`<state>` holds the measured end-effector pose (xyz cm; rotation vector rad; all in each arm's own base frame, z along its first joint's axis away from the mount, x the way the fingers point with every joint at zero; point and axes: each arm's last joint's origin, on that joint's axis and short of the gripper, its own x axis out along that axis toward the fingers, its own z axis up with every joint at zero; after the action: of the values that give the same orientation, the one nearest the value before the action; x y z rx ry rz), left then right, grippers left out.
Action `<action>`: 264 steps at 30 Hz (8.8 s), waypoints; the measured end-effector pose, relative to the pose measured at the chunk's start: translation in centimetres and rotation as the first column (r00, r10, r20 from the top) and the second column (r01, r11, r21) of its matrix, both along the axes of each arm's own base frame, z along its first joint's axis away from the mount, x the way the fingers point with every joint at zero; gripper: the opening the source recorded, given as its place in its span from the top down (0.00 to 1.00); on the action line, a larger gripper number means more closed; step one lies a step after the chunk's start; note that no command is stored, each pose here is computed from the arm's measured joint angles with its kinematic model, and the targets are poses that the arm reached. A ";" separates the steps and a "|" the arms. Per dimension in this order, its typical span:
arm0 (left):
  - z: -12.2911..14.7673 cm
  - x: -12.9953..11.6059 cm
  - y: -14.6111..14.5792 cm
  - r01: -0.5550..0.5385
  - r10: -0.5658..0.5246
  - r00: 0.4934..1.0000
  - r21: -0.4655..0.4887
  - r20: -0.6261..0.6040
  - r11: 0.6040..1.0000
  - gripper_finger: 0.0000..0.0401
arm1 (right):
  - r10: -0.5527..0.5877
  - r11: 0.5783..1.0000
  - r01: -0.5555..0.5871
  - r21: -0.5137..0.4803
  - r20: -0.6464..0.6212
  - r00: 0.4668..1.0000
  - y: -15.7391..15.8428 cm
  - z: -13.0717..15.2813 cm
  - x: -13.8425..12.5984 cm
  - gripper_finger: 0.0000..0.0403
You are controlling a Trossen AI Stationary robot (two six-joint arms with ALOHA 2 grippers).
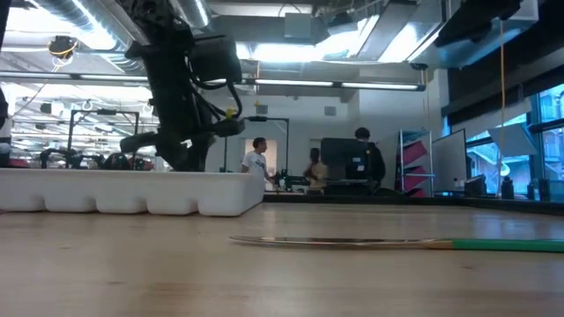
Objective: Sort silverware
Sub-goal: Put the green knife into the white silverware tray
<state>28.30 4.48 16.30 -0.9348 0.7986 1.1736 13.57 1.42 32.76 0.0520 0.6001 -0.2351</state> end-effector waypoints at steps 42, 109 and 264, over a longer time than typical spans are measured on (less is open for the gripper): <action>7.2 2.6 -13.2 0.647 -0.764 0.509 0.409 0.397 0.644 0.81 | 0.353 0.914 -0.183 0.363 -0.489 0.798 15.1 -15.8 11.2 0.68; -3.4 5.6 -19.1 0.837 -0.944 0.261 0.441 0.200 0.324 0.64 | 0.119 0.951 -0.002 0.311 -0.358 0.926 13.4 -19.8 15.9 0.99; -3.3 10.1 -14.5 0.964 -0.963 0.265 -0.011 0.042 0.264 0.99 | 0.308 0.950 -0.299 0.092 -0.113 0.945 7.4 -20.5 13.4 0.57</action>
<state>38.40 -10.04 13.02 -0.2811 1.1235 0.0010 26.96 8.82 12.23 0.0149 0.7339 0.0847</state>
